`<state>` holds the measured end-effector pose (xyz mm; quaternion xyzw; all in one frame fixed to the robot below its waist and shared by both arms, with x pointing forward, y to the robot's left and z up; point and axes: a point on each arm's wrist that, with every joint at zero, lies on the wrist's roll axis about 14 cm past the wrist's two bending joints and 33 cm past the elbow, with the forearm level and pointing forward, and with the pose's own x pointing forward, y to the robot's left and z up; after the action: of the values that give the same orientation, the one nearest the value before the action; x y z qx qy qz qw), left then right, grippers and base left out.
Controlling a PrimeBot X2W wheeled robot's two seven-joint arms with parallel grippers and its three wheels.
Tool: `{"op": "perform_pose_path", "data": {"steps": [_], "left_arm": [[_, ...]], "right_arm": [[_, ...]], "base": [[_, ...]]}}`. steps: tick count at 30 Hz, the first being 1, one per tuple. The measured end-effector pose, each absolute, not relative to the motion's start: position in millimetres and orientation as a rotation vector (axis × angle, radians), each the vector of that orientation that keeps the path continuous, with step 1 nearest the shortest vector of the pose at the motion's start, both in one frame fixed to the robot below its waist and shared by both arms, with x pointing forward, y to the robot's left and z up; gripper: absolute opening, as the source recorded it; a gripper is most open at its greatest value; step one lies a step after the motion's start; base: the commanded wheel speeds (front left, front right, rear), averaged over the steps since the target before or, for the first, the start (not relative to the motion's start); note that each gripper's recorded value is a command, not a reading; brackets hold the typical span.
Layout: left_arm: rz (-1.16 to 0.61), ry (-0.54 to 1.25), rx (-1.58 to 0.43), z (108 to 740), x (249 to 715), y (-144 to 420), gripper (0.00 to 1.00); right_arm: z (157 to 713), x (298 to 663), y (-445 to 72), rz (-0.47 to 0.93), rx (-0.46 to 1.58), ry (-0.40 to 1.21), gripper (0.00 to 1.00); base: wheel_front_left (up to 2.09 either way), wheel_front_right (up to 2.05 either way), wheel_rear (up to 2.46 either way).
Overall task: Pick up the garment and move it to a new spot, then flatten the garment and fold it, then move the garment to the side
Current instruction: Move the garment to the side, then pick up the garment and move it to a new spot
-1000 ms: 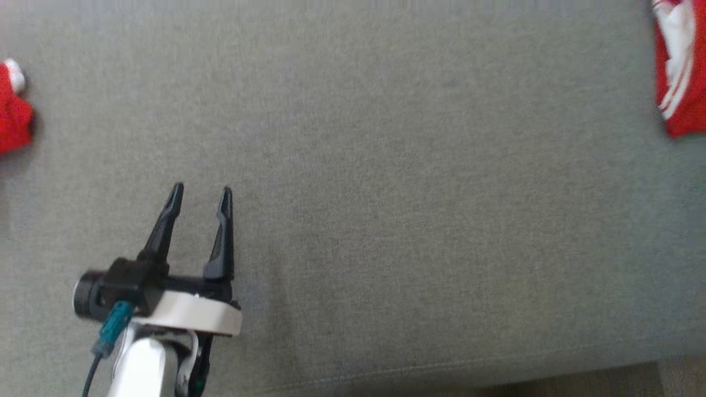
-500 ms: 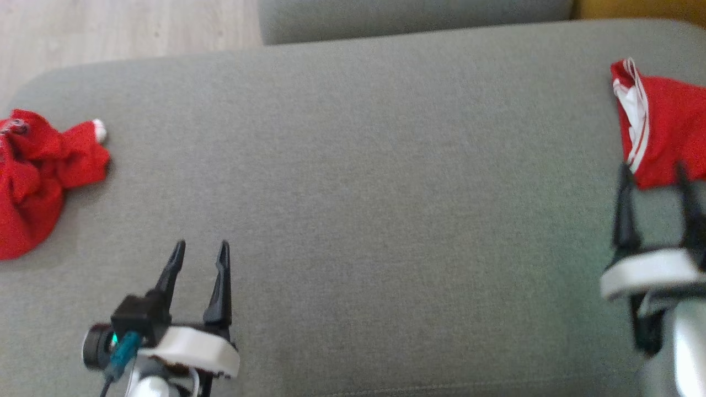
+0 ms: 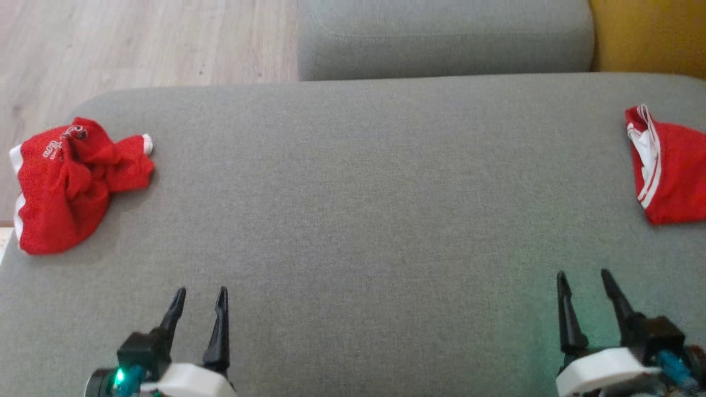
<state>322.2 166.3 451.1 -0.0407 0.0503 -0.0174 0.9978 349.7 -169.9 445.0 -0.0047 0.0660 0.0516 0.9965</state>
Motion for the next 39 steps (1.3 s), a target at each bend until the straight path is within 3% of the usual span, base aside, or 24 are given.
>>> {"op": "perform_pose_path", "data": {"steps": [24, 39], "left_arm": [[-0.013, 0.113, -0.086, 446.8, 312.3, 171.8, 1.00], [0.252, 0.086, -0.124, 449.2, 256.6, 234.4, 1.00]], "right_arm": [[433.5, 345.5, -153.3, 0.148, 0.026, 0.161, 1.00], [437.7, 366.8, -54.4, 0.452, 0.017, 0.156, 1.00]], "base": [[0.00, 0.00, 0.00], [0.00, 0.00, 0.00]]}}
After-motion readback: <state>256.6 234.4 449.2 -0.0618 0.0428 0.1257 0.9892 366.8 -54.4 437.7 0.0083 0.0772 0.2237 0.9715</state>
